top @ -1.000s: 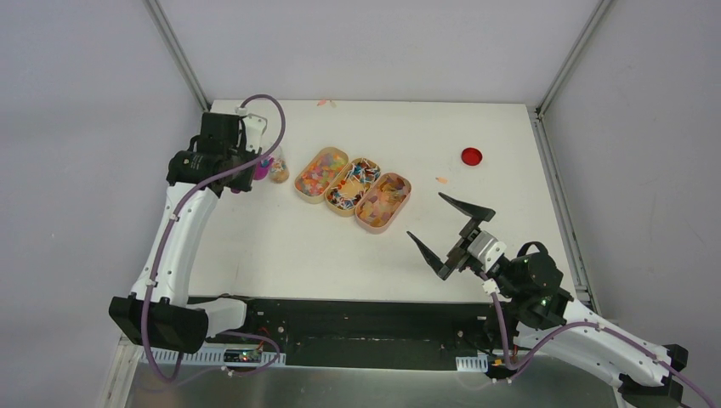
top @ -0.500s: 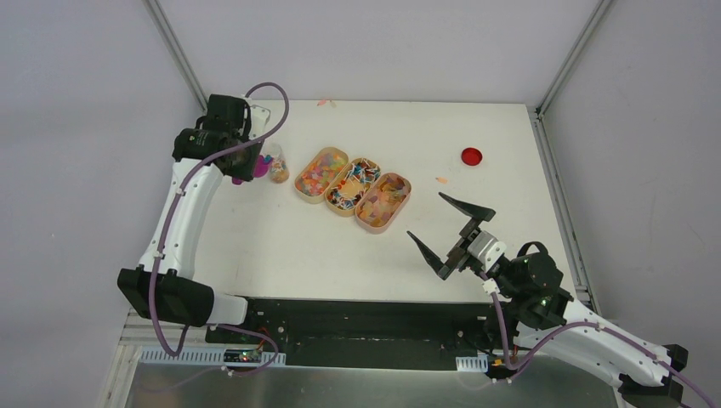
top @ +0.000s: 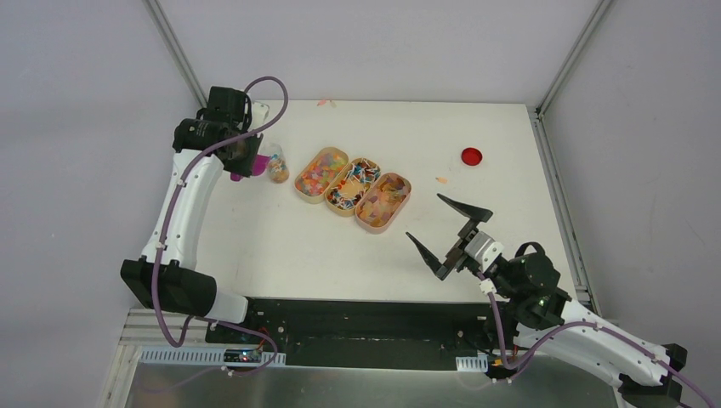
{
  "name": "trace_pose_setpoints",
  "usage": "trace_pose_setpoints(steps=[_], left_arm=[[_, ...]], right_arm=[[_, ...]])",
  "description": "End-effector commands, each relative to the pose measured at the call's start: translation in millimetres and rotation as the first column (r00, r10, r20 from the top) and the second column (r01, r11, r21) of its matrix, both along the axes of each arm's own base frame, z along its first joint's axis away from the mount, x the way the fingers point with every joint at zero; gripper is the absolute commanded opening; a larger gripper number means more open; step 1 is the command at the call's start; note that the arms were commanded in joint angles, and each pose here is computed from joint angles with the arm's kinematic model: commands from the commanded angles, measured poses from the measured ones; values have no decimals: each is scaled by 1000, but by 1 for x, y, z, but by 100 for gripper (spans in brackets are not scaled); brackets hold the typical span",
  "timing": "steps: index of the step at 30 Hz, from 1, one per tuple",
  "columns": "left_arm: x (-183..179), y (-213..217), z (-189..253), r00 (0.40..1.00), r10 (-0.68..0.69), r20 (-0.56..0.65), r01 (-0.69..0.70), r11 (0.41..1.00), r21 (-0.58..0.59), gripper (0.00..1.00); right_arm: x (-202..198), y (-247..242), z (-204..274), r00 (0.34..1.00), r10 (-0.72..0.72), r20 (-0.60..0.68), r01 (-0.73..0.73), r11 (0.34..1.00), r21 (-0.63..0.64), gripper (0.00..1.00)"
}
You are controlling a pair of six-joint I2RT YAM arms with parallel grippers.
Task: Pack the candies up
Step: Place the fake candies in the packing bottle, then place the spatula at the center of the board.
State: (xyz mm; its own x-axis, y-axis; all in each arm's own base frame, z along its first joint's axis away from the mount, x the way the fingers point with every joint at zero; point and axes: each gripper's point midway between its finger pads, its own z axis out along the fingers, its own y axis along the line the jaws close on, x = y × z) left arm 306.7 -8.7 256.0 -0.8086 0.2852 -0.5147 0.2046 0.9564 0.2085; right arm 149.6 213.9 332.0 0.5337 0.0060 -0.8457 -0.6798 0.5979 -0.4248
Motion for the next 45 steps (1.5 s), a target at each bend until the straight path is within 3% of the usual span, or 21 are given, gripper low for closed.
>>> trace_pose_setpoints(steps=[1,23,29,32,38,45], left_arm=[[7,4,18,998,23,50,-24,1000,14,0],[14,-8,9,1000,4,2,-4,1000,16,0],[20,-7,33,996,9,94,-10,1000,19,0],[23,-17,53,982,-49,183,54,998,-24,0],[21,-55,84,882,-244,402,305,948,-94,0],[-7,-85,91,671,-407,620,539,842,-31,0]], right_arm=[[-1,-2,12,1000,-3,13,3,999,50,100],[3,-1,10,1000,-19,7,19,999,35,100],[2,-3,12,1000,-19,9,19,999,42,100],[2,-3,13,1000,-20,9,20,999,40,100],[7,-2,7,999,-41,0,41,999,26,100],[12,-2,5,998,-65,-14,65,998,21,100]])
